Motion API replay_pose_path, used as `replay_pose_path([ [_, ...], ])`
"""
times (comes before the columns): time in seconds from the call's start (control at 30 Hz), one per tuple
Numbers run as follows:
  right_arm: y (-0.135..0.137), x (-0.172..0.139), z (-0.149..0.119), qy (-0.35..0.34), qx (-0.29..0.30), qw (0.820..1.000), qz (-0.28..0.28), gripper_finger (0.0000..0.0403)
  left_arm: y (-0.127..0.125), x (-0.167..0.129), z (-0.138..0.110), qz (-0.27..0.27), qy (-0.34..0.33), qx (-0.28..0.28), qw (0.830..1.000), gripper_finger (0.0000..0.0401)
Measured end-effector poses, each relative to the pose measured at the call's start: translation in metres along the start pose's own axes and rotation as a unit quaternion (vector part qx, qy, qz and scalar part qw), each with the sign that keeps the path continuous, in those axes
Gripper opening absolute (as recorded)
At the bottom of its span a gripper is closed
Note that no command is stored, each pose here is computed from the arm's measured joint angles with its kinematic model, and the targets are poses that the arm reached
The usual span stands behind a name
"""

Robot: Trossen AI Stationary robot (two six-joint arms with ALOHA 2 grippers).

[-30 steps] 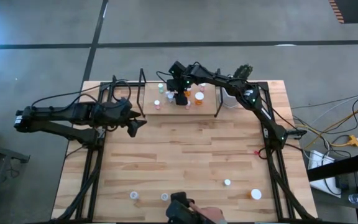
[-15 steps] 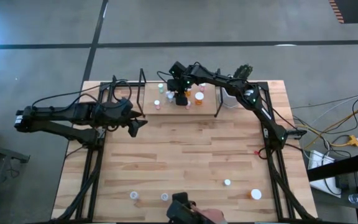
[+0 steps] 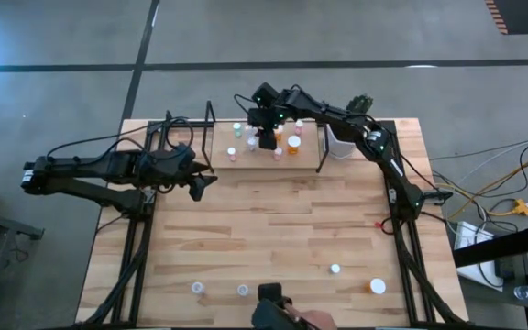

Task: Pick and place medicine bottles onto shelf by color
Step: Adjust the transparent pill bottle on the shelf

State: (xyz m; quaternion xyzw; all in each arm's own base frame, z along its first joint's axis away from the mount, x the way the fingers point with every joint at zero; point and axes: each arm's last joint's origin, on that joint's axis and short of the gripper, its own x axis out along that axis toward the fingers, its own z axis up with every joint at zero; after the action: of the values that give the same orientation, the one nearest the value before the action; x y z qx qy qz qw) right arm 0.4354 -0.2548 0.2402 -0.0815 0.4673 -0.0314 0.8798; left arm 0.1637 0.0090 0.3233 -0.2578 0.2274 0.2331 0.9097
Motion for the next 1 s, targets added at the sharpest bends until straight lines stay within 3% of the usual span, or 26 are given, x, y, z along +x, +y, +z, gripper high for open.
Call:
replay_pose_path([
  [0.27, 0.002, -0.058, 0.023, -0.080, 0.030, 0.996, -0.011, 0.0139, -0.008, -0.016, 0.021, -0.005, -0.056, 0.008, 0.998, 0.0242],
  [0.43, 0.024, -0.095, 0.042, -0.184, 0.042, 0.976, 0.105, 0.0134, -0.015, -0.025, 0.041, -0.031, -0.124, 0.045, 0.991, 0.0242],
  [0.53, 0.048, -0.104, 0.047, -0.205, 0.024, 0.965, 0.160, 0.0126, -0.017, -0.029, 0.051, -0.028, -0.145, 0.077, 0.986, 0.0242],
  [0.63, 0.074, -0.111, 0.050, -0.215, 0.006, 0.960, 0.179, 0.0118, -0.016, -0.031, 0.058, -0.018, -0.152, 0.080, 0.985, 0.0242],
  [0.77, 0.098, -0.125, 0.057, -0.263, -0.004, 0.947, 0.184, 0.0116, -0.014, -0.031, 0.065, -0.055, -0.142, 0.074, 0.986, 0.0242],
  [0.9, 0.105, -0.131, 0.056, -0.303, 0.012, 0.936, 0.179, 0.0117, -0.014, -0.023, 0.065, -0.099, -0.119, 0.093, 0.984, 0.0242],
  [1.0, 0.106, -0.134, 0.053, -0.320, 0.027, 0.930, 0.179, 0.0114, -0.015, -0.015, 0.066, -0.094, -0.112, 0.128, 0.981, 0.0242],
])
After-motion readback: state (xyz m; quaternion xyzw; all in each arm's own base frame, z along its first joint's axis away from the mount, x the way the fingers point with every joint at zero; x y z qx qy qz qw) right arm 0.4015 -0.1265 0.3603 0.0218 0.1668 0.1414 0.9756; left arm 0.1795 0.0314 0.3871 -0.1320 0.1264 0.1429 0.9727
